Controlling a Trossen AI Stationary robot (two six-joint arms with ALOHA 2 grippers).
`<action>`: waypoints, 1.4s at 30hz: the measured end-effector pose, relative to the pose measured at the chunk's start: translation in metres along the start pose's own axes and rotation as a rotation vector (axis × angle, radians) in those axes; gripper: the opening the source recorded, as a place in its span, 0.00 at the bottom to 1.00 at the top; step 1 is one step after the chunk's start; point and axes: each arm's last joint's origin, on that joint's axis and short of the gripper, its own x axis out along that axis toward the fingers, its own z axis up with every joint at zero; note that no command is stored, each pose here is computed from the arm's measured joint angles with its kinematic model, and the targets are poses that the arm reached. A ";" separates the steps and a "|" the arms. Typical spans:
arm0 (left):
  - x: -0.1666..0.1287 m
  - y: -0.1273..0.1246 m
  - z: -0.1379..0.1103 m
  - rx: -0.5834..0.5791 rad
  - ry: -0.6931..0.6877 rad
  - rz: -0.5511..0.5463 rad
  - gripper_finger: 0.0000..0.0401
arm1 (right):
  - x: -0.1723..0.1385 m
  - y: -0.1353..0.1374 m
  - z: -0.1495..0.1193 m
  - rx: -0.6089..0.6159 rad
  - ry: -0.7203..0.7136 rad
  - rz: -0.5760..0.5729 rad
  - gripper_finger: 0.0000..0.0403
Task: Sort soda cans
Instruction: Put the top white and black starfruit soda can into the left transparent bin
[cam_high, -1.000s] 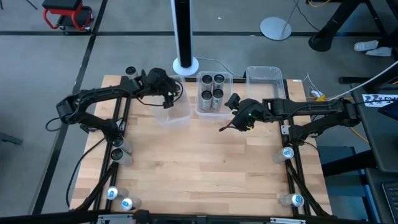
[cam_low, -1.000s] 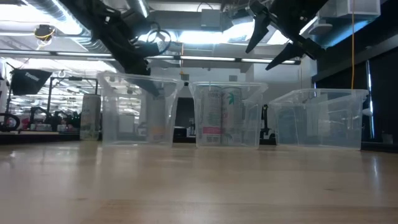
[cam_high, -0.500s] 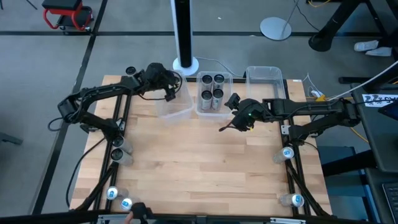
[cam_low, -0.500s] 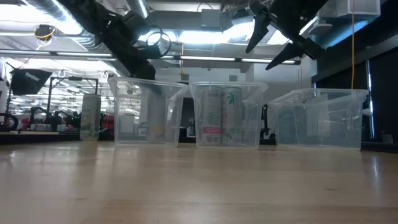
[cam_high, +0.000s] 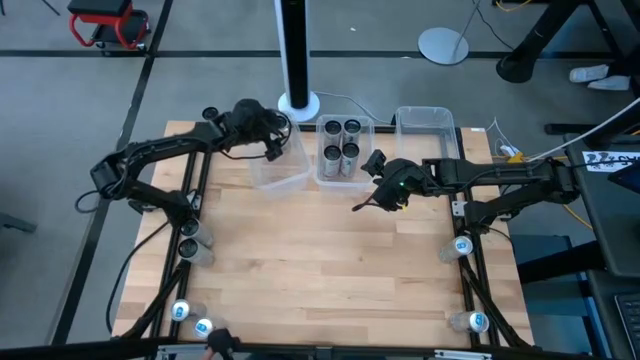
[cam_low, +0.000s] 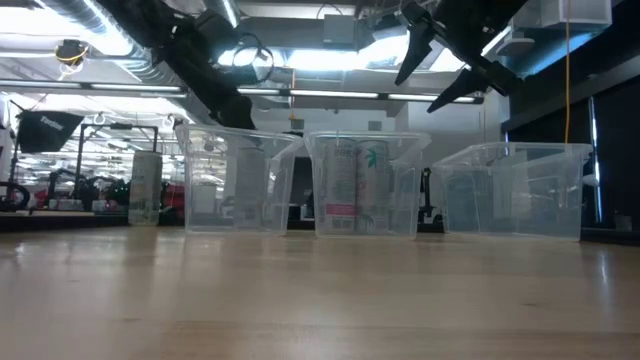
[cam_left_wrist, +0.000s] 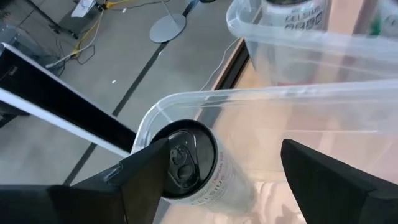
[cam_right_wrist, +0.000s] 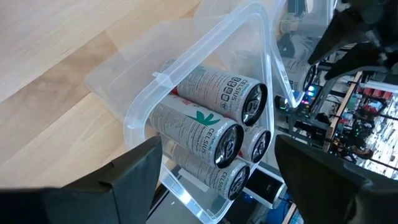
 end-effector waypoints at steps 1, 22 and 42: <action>-0.004 -0.001 0.003 -0.007 0.002 -0.004 0.74 | 0.000 0.000 0.000 0.000 0.000 0.000 0.78; -0.100 0.036 0.030 -0.419 0.214 0.306 0.74 | 0.026 0.009 0.000 0.001 -0.009 -0.051 0.78; -0.069 0.102 -0.009 -0.551 0.419 0.478 0.74 | 0.049 0.044 0.007 0.069 -0.264 -0.399 0.78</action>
